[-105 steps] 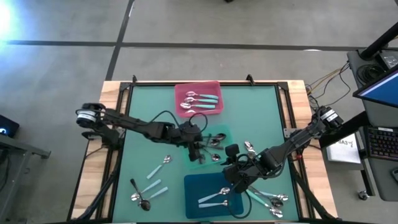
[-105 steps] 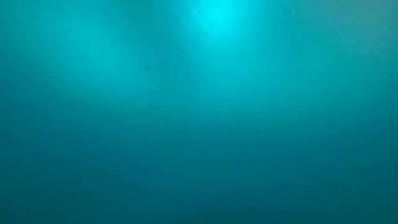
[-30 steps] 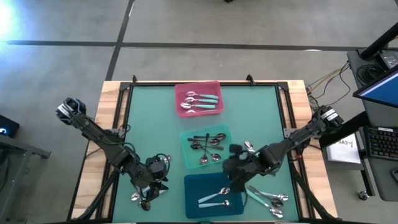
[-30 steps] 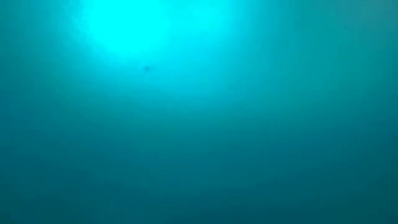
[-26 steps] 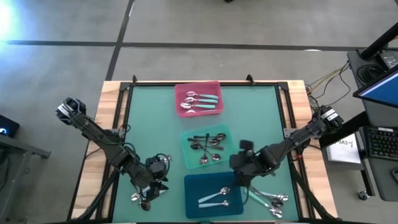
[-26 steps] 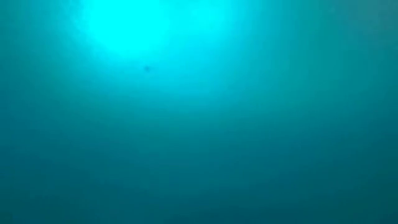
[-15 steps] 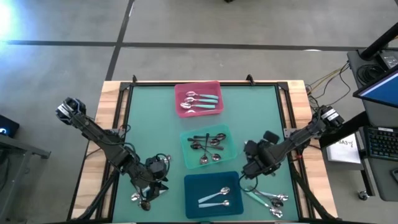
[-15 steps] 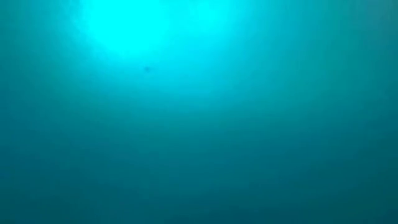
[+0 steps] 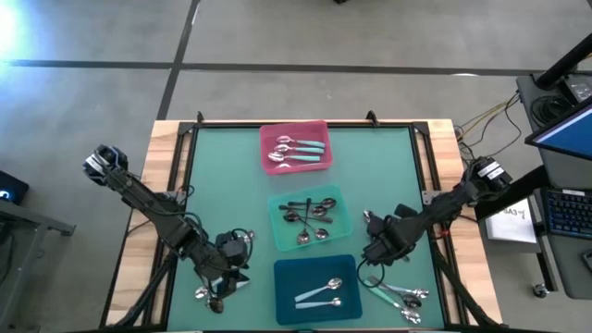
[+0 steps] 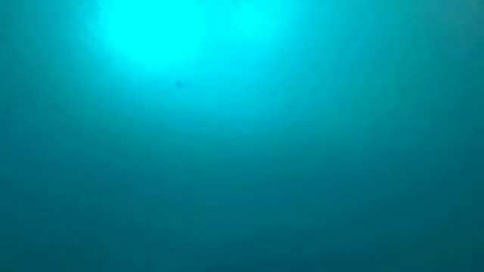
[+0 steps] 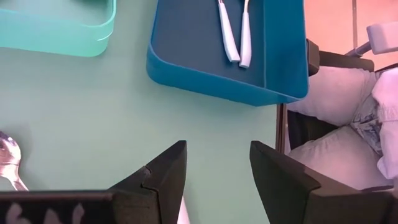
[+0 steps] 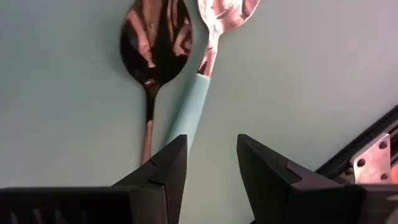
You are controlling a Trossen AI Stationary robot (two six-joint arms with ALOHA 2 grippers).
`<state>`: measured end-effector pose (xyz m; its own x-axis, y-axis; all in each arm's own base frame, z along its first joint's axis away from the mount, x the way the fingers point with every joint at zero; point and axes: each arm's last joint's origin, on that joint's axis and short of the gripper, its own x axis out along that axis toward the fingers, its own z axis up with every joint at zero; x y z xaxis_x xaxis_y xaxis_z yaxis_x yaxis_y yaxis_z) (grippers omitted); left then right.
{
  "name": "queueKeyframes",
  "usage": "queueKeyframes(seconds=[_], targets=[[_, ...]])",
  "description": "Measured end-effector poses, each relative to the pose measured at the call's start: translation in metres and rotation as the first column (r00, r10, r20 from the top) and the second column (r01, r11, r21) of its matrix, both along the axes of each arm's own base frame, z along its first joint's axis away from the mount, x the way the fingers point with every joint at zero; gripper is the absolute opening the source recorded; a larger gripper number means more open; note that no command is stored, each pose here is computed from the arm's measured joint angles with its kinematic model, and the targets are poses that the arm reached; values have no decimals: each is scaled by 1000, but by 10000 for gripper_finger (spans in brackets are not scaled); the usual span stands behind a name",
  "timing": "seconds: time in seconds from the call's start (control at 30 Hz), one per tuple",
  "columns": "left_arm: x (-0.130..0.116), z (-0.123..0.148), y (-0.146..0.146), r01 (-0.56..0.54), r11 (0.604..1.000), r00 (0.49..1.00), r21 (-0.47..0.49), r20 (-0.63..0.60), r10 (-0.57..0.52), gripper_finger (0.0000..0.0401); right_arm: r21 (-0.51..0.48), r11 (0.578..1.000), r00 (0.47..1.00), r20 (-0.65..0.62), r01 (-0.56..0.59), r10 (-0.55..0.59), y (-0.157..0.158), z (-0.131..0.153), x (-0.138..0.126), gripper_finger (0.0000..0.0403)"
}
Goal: Sort silverware by color (type)
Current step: Put the green spoon into the pink bin
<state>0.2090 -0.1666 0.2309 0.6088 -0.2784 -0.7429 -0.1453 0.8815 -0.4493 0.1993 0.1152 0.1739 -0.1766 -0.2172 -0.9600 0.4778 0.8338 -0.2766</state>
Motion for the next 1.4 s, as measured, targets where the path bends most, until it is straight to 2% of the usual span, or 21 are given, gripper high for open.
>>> queueKeyframes(seconds=[0.1,0.3,0.47,0.73,0.97,1.17,1.27,1.4], targets=[[0,0,0,1,1000,1000,4,-5,0,162,-7,1000,1000,-8,9,-9,-2,-4,-3,132],[-1,-1,1,1,1000,1000,8,-10,0,162,61,998,998,51,18,-21,2,-11,2,132],[-1,-1,1,1,1000,1000,7,-10,-1,162,79,997,997,77,8,-14,4,-12,4,132],[-1,-1,0,1,1000,1000,7,-9,-1,162,75,997,997,78,8,-14,3,-14,4,132],[-1,-1,0,1,1000,1000,5,-7,-1,162,40,999,999,38,29,-30,-4,-27,-7,132],[-1,-1,0,-10,1000,1000,-4,-11,10,162,51,998,997,63,34,-37,-6,-37,-11,131],[0,-1,0,-14,1000,1000,-8,-11,14,162,58,998,997,71,27,-31,-6,-38,-10,120],[0,0,0,-19,1000,1000,-12,-7,18,162,53,998,996,82,24,-28,-6,-38,-10,82]])
